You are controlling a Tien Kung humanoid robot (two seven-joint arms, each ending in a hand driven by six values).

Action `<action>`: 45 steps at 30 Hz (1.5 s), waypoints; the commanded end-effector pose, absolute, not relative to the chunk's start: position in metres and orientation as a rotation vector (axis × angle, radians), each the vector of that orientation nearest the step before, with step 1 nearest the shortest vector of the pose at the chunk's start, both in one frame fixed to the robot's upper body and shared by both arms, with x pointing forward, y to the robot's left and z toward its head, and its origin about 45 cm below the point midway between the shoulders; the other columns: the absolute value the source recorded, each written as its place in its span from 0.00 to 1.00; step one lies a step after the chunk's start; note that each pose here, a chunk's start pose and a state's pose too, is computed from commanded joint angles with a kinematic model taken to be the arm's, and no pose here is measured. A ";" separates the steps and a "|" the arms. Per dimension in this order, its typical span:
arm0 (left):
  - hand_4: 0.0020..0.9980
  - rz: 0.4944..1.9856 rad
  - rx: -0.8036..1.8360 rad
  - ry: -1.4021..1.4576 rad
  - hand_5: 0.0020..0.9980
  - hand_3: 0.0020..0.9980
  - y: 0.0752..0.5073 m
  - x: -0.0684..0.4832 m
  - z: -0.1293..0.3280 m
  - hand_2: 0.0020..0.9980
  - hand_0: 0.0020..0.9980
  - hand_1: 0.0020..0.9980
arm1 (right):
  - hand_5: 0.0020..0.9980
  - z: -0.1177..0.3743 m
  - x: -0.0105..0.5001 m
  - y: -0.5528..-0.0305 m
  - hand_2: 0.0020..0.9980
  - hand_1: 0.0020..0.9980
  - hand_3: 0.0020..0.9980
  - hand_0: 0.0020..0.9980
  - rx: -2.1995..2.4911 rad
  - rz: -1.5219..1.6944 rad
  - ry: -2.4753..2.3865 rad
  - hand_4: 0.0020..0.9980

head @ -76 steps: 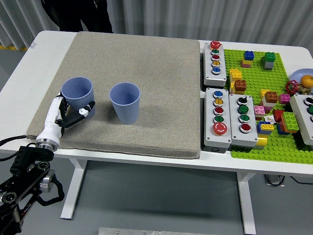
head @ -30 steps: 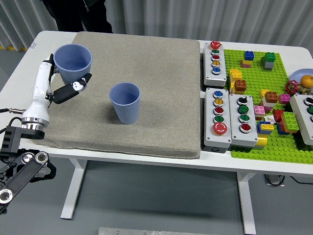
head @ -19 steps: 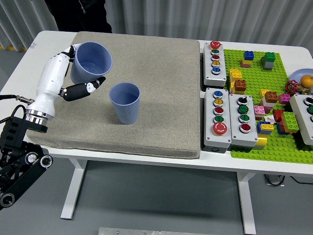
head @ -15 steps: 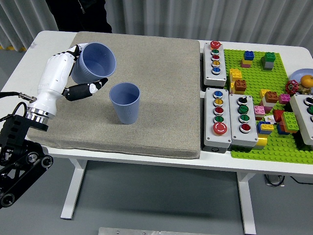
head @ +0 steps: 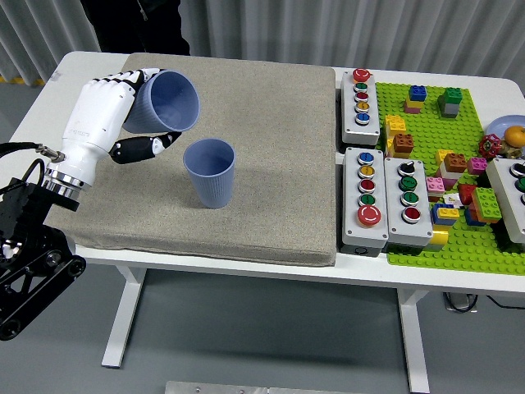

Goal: Pick cup pour cup place

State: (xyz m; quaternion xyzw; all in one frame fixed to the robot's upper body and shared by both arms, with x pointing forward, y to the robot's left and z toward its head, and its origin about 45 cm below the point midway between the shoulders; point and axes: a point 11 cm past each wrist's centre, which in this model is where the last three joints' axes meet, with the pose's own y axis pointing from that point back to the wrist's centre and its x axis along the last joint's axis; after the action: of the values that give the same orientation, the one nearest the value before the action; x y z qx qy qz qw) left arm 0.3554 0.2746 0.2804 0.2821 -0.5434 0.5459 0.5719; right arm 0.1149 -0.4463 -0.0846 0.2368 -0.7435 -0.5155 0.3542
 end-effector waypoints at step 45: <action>0.70 1.094 0.833 -1.497 0.15 0.61 0.275 0.356 0.270 0.68 0.51 0.54 | 0.07 -0.084 0.115 -0.447 0.56 0.63 0.57 0.70 0.611 -1.330 -1.925 0.00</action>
State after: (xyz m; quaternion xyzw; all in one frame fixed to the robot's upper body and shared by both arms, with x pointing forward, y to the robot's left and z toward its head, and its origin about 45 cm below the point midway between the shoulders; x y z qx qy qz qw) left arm 0.3564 0.2748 0.2698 0.3486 -0.6260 0.4576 0.5265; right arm 0.1153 -0.4470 -0.0842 0.2362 -0.7446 -0.5144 0.3538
